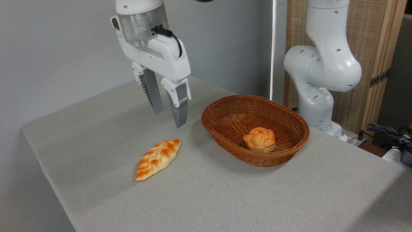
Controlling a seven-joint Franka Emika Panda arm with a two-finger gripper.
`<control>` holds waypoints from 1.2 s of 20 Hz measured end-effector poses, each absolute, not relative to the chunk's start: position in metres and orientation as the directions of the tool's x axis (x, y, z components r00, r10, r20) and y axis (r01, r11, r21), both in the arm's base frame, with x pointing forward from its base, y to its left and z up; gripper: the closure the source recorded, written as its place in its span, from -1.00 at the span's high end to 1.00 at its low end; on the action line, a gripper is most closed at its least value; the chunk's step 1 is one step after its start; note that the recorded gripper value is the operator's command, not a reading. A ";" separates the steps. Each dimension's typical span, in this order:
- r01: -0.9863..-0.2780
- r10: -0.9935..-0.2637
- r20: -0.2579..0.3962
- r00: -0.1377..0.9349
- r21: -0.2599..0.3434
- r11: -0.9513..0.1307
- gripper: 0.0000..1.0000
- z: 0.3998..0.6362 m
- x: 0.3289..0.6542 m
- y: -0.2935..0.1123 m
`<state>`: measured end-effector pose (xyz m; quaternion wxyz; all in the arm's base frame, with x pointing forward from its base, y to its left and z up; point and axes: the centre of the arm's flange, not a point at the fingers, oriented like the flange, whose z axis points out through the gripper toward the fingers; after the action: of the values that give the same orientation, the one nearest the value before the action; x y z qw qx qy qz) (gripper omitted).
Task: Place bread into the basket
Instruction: 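Lower the open gripper down onto the braided bread loaf, then close the gripper on the end of the braided loaf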
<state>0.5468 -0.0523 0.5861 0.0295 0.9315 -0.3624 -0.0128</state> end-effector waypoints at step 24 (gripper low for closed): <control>-0.576 -0.576 -0.039 0.816 0.012 -0.817 1.00 0.432 0.549 -0.157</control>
<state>0.5488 -0.1572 0.4318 0.0000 0.9529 -0.3024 -0.0206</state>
